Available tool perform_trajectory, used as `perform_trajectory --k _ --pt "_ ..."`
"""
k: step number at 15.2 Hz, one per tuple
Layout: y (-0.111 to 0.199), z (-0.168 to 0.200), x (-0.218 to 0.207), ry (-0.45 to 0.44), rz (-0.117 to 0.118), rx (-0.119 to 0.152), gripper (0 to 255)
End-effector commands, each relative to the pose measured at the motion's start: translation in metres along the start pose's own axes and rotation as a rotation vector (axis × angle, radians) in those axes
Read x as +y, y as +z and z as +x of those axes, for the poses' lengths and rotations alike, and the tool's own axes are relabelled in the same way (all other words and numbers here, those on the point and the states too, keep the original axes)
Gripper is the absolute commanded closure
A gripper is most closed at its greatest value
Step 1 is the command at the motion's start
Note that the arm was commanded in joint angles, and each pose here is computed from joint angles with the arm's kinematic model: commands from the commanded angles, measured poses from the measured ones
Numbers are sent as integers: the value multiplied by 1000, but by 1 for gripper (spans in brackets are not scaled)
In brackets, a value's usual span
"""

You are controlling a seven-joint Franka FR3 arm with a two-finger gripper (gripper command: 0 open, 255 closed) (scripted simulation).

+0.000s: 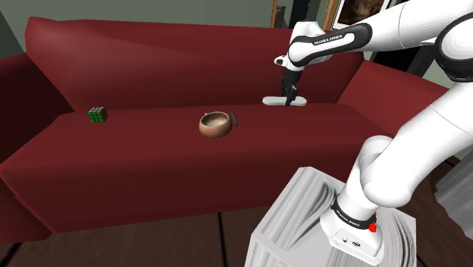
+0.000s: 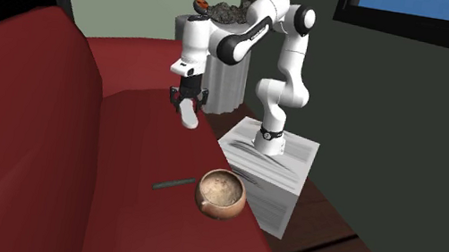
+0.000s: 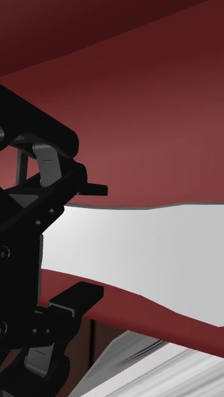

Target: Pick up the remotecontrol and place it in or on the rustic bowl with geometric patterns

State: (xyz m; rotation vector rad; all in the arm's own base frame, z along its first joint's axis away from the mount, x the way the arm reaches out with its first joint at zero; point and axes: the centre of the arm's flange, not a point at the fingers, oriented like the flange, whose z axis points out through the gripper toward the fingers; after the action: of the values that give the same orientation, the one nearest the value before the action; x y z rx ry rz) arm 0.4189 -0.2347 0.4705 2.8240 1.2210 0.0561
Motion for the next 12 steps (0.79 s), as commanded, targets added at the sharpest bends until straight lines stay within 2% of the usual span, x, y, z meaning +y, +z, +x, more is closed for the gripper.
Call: perform_trajectory --k 1,6,12 --pt "-13 0 1 0 0 0 255" --pt "-36 0 3 0 0 0 255" --pt "-38 79 -9 0 0 0 255"
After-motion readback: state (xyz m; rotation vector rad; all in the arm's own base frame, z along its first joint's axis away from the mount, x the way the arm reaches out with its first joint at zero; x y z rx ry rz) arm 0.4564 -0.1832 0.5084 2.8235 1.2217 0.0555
